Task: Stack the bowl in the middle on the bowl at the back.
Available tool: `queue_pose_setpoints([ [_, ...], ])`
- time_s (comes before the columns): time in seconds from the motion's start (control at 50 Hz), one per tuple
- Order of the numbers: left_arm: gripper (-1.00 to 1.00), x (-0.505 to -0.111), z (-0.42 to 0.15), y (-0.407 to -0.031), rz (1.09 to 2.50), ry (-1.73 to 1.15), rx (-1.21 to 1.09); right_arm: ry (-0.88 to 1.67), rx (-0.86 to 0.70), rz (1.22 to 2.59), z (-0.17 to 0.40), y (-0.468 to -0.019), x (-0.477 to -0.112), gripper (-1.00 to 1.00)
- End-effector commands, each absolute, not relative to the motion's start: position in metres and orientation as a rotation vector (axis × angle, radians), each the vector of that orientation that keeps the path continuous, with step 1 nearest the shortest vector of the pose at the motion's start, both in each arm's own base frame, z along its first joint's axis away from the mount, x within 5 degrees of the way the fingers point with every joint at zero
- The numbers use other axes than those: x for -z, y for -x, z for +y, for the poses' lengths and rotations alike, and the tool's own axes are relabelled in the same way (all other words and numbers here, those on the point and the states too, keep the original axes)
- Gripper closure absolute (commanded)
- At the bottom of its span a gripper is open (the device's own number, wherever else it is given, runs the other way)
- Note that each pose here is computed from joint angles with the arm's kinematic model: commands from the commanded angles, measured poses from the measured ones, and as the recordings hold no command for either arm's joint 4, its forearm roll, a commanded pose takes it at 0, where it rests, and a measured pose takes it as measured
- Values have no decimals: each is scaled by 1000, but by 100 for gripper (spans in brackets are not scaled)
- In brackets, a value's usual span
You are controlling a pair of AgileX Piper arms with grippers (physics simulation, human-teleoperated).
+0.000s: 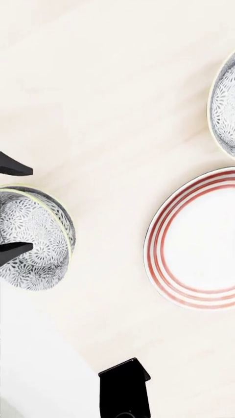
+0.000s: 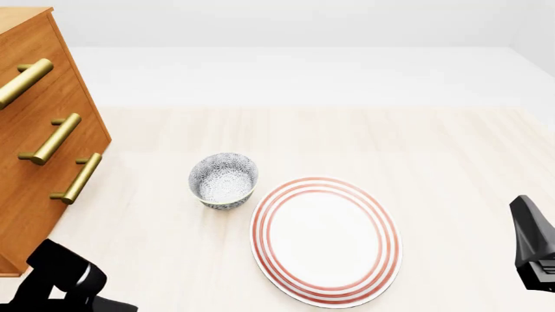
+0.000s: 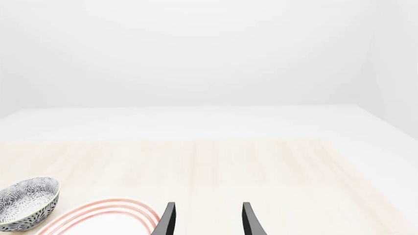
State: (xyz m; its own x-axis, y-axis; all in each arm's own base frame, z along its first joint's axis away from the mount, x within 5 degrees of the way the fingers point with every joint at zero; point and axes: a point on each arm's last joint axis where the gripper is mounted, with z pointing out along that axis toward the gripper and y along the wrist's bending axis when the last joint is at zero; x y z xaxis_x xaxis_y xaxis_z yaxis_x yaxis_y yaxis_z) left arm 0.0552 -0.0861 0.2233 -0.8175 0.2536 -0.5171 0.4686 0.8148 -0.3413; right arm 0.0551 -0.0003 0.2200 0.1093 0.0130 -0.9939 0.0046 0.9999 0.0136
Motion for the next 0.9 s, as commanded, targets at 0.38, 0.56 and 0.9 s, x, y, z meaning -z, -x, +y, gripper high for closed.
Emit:
queue_pose_setpoints([
  [0.38, -100, -241, -79, -56, 2497, -552, 627, -12, -6, 1461, 0, -55, -220, -100],
  [0.56, -100, -266, -67, -52, 2447, -545, 609, -11, -6, 1461, 0, -55, -220, -100],
  [0.9, -100, -325, -47, -42, 2313, -474, 653, -15, -5, 1462, 0, -55, -220, -100],
])
